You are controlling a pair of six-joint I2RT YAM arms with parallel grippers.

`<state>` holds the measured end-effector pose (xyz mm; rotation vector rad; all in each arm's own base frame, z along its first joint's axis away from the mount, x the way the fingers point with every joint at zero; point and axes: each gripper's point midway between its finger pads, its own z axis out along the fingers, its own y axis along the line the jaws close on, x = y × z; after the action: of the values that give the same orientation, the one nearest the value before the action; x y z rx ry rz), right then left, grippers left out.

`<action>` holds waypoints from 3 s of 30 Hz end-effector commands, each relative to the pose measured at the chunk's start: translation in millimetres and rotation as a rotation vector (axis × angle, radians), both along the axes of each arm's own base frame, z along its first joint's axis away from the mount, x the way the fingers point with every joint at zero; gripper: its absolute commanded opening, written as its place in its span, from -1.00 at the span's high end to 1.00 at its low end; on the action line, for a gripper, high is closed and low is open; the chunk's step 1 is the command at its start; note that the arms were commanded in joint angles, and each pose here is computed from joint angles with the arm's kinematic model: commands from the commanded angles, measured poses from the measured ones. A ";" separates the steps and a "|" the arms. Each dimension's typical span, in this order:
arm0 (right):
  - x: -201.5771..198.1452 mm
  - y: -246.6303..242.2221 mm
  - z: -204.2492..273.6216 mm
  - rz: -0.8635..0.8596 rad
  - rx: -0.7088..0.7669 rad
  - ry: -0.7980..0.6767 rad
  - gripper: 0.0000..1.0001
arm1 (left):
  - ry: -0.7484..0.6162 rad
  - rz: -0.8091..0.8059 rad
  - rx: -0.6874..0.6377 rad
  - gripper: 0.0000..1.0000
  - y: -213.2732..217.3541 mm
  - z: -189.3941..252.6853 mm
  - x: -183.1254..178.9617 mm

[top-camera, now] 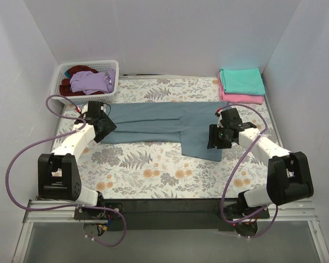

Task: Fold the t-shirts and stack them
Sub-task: Fold the tshirt

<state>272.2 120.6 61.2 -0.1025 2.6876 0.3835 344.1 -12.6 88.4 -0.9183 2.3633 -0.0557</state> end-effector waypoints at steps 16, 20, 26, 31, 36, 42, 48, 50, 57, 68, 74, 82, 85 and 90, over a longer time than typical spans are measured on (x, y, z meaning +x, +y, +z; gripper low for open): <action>-33.6 32.3 -54.3 0.065 -0.252 0.102 -0.14 | -0.018 -0.073 0.091 -0.22 -3.2 -12.6 -8.0; -33.1 30.6 -56.4 0.078 -0.313 0.104 0.40 | -0.010 -0.075 0.095 -0.22 -3.1 -14.1 -7.3; 12.3 44.7 -2.7 0.078 -0.304 -0.063 0.97 | -0.011 -0.080 0.087 -0.22 -4.6 -13.7 -6.1; 70.7 49.7 54.2 0.070 -0.319 -0.217 0.97 | -0.014 -0.081 0.082 -0.22 -5.6 -13.0 -5.3; 134.6 55.9 84.9 0.056 -0.320 -0.307 0.97 | -0.005 -0.083 0.084 -0.22 -5.5 -15.7 -6.0; 193.1 55.1 83.0 0.042 -0.334 -0.352 0.97 | 0.005 -0.089 0.081 -0.22 -6.4 -18.7 -6.5; 240.7 48.0 79.8 -0.015 -0.298 -0.389 0.97 | 0.023 -0.094 0.081 -0.21 -6.7 -24.1 -7.4; 246.9 52.2 72.1 -0.002 -0.273 -0.381 0.82 | 0.027 -0.095 0.080 -0.21 -7.0 -25.2 -7.5; 241.7 46.8 73.4 -0.031 -0.149 -0.341 -0.10 | 0.039 -0.097 0.073 -0.21 -8.5 -29.1 -7.4; 119.3 -12.8 49.0 -0.206 0.285 -0.264 -0.04 | 0.037 -0.054 0.103 -0.11 -2.2 -20.7 11.3; 101.0 -54.6 18.6 -0.309 0.345 -0.222 -0.01 | 0.060 -0.045 0.130 0.04 3.0 -25.9 31.0; 78.7 -90.1 -35.7 -0.462 0.342 -0.108 0.02 | 0.185 -0.047 0.151 0.04 7.8 -61.9 10.2; 62.2 -109.1 -55.5 -0.552 0.335 -0.052 0.02 | 0.262 -0.014 0.212 0.03 20.7 -71.4 -7.1; 40.8 -143.1 -72.7 -0.685 0.297 -0.004 0.02 | 0.341 0.025 0.252 0.01 32.1 -80.5 -29.5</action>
<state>347.4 8.9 27.1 0.6835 2.3376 0.7053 349.6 -4.0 19.4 -0.8513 2.5358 0.2336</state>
